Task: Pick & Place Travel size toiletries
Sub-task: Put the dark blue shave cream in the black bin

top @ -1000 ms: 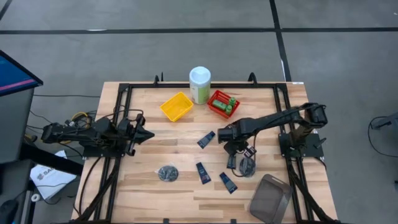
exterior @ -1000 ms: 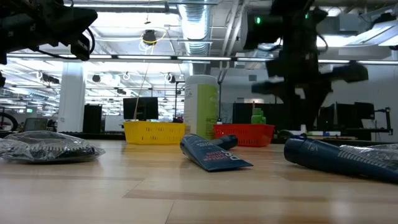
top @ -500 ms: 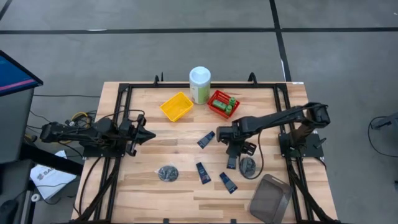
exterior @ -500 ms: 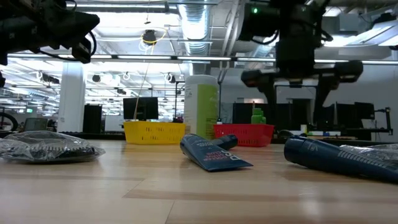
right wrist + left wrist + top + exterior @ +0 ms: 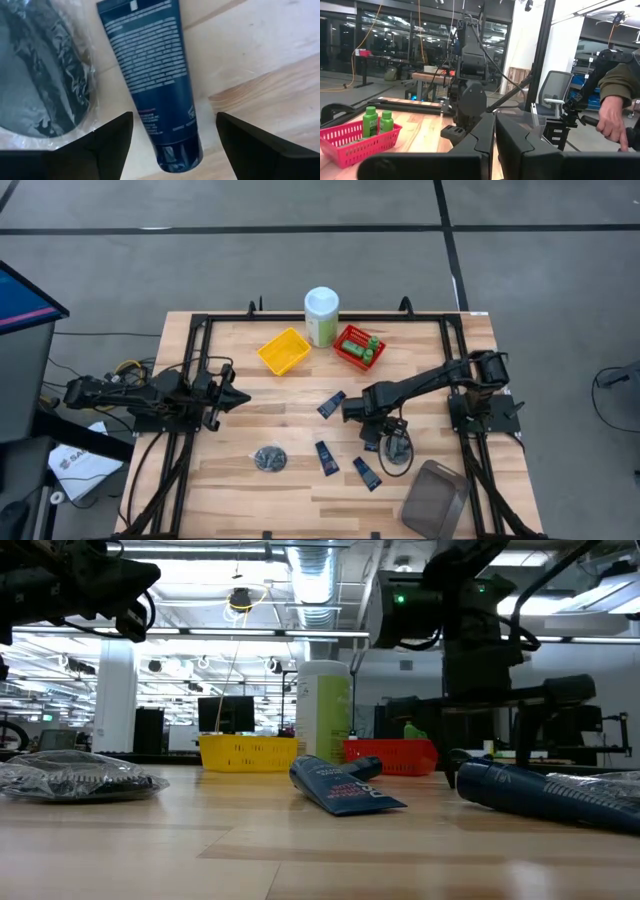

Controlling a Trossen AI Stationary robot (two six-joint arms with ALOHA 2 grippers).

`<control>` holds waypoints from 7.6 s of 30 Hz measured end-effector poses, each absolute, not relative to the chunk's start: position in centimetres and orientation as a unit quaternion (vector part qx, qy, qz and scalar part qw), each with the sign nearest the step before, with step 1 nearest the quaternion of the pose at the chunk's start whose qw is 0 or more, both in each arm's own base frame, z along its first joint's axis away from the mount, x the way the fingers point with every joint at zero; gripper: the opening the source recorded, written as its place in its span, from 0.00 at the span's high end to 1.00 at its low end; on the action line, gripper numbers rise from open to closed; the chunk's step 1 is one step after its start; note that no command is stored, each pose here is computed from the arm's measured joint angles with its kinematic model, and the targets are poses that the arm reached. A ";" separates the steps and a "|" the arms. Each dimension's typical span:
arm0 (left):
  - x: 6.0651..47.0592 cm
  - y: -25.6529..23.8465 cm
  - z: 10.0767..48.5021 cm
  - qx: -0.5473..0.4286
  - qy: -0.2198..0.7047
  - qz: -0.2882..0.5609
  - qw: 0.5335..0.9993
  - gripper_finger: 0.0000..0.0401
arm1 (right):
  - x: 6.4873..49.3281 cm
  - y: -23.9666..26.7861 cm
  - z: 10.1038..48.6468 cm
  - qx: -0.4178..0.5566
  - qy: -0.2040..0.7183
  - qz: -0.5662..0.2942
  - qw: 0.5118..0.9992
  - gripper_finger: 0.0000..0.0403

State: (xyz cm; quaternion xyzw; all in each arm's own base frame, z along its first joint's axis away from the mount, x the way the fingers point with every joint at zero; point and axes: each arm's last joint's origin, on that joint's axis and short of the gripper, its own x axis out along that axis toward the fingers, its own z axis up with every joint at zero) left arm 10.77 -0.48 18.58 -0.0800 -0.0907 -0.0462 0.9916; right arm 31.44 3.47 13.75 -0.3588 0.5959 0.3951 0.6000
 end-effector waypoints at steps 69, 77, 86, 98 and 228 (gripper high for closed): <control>10.7 -0.5 18.8 -0.080 -0.103 -0.047 0.990 0.97 | 15.1 15.9 28.6 -0.011 0.628 0.165 0.760 0.66; 10.7 -0.5 18.9 -0.080 -0.106 -0.047 0.990 0.97 | 13.9 20.2 25.4 -0.100 0.671 0.193 0.709 0.68; 10.7 -0.5 18.9 -0.080 -0.107 -0.048 0.990 0.97 | 13.3 23.3 22.5 -0.154 0.684 0.229 0.676 0.64; 10.7 -0.5 18.9 -0.080 -0.109 -0.048 0.990 0.97 | 14.7 24.3 19.2 -0.202 0.700 0.233 0.644 0.62; 11.0 -0.5 18.8 -0.080 -0.102 -0.047 0.990 0.97 | 18.8 14.1 36.0 -0.025 0.649 0.107 0.753 0.67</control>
